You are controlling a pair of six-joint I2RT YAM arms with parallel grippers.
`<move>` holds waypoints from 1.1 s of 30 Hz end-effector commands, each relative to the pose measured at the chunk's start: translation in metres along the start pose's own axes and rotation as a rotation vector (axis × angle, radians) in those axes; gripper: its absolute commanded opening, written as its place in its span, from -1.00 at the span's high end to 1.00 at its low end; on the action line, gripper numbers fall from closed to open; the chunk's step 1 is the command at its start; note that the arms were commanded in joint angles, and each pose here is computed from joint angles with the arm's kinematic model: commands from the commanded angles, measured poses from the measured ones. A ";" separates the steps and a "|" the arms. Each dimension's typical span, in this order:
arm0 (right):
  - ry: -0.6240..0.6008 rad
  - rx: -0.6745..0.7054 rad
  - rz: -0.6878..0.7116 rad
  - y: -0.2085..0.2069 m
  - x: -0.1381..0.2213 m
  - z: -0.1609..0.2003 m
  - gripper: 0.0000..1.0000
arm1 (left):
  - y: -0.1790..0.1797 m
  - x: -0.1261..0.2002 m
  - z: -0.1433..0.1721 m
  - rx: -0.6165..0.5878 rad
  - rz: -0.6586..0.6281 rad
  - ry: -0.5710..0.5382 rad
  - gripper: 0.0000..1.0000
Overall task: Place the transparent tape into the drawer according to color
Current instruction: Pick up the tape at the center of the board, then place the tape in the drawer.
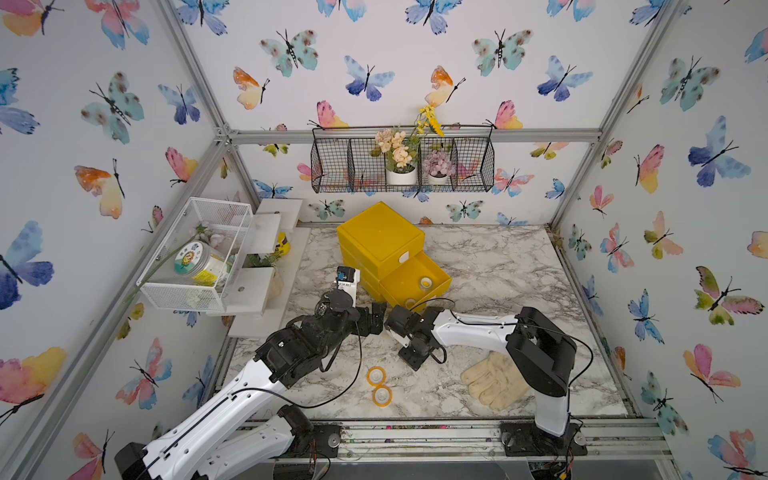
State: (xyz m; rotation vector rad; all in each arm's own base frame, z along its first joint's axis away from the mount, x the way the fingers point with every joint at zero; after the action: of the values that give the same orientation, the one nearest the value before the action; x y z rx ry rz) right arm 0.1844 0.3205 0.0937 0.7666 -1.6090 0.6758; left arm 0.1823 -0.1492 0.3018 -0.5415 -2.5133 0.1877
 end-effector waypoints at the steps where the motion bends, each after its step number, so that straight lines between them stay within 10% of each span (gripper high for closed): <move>1: -0.019 0.012 -0.041 0.006 0.010 0.002 0.11 | 0.006 0.001 0.002 0.000 -0.043 -0.003 -0.97; 12: -0.181 -0.017 -0.137 0.008 0.073 0.009 0.12 | 0.009 0.008 -0.002 0.011 -0.063 -0.029 -0.97; 33: -0.598 -0.241 0.099 -0.064 0.195 -0.016 0.15 | 0.016 0.004 0.014 0.033 -0.082 -0.002 -0.97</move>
State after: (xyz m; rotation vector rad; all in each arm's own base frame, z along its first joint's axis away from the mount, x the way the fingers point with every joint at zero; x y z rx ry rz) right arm 0.2105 0.2753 0.2703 0.8115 -2.1278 0.3619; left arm 0.1780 -0.1385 0.2909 -0.4620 -2.5225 0.1923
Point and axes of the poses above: each gripper's point midway between its finger pads, its own x axis back along the fingers, its own y axis along the line the jaws close on, z = x × y, the point moved 8 cm from there along x, back along the fingers, and after that the axes turned 1 degree about -x, right-handed, at the moved point
